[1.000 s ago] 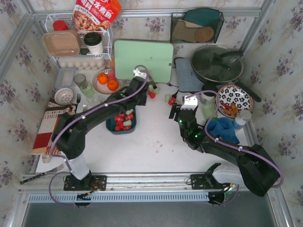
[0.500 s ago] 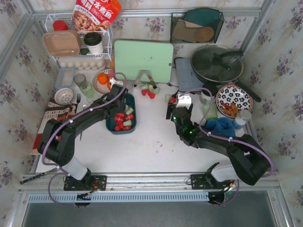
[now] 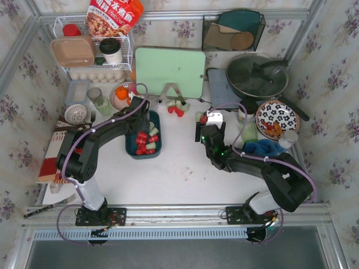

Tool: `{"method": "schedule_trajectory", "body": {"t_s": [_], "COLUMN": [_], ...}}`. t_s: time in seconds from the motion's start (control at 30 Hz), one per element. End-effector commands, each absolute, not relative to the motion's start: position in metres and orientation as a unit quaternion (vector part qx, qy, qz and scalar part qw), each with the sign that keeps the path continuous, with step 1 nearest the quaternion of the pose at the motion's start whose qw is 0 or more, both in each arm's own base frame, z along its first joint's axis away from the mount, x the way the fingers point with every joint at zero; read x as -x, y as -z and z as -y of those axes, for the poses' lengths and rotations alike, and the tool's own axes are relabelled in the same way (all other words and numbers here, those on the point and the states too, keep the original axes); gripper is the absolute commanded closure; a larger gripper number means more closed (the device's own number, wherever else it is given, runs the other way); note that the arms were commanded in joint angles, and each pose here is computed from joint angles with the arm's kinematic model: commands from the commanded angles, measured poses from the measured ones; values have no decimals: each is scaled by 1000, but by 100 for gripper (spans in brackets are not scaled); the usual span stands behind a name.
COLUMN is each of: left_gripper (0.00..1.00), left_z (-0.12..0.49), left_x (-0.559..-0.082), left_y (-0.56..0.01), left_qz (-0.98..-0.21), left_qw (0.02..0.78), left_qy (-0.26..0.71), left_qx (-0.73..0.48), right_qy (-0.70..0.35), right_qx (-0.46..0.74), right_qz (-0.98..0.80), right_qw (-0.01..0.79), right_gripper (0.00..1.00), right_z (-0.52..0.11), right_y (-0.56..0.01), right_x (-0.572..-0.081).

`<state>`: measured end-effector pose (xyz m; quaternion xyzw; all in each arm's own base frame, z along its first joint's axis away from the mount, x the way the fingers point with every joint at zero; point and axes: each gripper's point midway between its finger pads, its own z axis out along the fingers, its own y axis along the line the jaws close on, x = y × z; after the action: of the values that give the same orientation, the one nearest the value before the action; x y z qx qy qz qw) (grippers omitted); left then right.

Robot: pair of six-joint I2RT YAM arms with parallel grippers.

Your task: Mix the coffee capsules in the storage basket

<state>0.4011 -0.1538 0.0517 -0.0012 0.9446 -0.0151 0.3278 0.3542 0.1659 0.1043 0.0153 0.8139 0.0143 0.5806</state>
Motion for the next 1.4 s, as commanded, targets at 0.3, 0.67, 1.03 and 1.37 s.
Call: {"method": "schedule_trajectory", "body": {"t_s": [0.3,0.67,1.03,1.37], "left_gripper": [9,11,11,11], "left_z": [158,149,157,158], "left_x": [-402,-338,-328,-328], "left_y": [-116,-156,-174,-175], "left_qz": [-897,-869,-852,-851], "left_qw": [435,472,487,487], "left_qy": [72,148,191,196], "left_qx": [-2,20,19,21], "right_qy": [-68,-56,-29,-33], "right_qx": [-56,-137,-178,-181], "right_qz": [-844,-857,-876,-892], "right_qw": [528,493,447,412], "right_gripper": [26,34,42,44], "right_z": [-168,-150,-147,-147], "right_y": [-69,-44,-17,-5], "right_x": [-383,-434,-450,-436]}}
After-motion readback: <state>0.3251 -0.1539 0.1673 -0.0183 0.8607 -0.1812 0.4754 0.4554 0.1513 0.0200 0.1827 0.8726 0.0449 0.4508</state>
